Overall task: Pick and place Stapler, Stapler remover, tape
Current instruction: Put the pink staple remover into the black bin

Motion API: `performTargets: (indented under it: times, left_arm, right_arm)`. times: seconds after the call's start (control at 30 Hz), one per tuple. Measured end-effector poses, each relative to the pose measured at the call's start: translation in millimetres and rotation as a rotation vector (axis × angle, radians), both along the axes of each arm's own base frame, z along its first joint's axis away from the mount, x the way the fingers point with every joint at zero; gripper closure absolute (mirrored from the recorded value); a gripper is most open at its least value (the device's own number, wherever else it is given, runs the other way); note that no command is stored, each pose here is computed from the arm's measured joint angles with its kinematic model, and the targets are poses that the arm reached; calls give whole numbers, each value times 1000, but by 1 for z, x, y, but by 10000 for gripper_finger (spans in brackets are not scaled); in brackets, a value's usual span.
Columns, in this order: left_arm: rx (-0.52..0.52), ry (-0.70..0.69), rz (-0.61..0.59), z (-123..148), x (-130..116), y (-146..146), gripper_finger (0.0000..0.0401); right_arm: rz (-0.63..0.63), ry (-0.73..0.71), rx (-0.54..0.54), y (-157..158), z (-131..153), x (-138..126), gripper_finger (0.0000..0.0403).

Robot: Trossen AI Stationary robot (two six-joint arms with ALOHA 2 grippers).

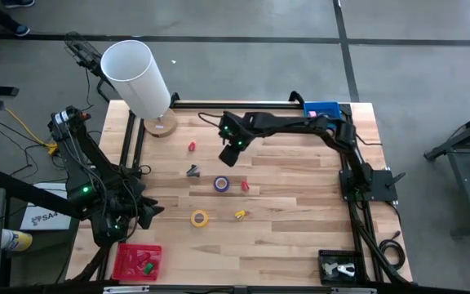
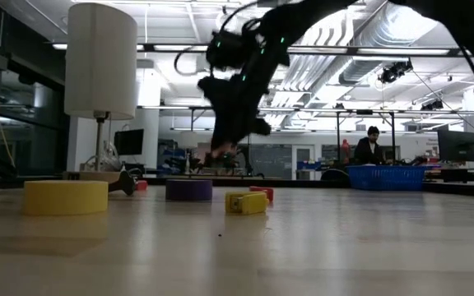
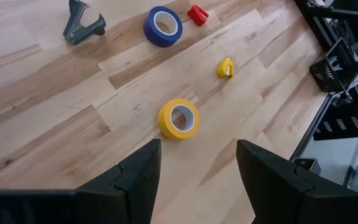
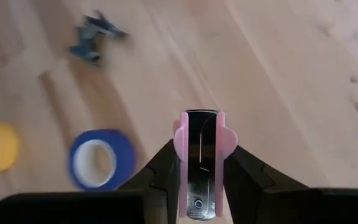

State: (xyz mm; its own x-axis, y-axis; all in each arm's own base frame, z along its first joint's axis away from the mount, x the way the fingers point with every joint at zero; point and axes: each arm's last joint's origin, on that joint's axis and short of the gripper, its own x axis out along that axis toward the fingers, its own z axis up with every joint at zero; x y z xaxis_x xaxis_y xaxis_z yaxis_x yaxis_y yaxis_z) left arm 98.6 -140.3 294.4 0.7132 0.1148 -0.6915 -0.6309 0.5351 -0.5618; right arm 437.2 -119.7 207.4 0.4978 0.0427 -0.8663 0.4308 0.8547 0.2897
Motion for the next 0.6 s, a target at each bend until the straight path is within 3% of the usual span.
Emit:
performTargets:
  times: [0.33, 0.6]
  left_arm:
    - [8, 0, 0, 0, 0, 0, 194]
    - [0, -4, 2, 0, 0, 0, 194]
  right_arm:
    - [80, -11, -34, 9, 56, -31, 320]
    - [203, 91, -48, 25, 78, -58, 320]
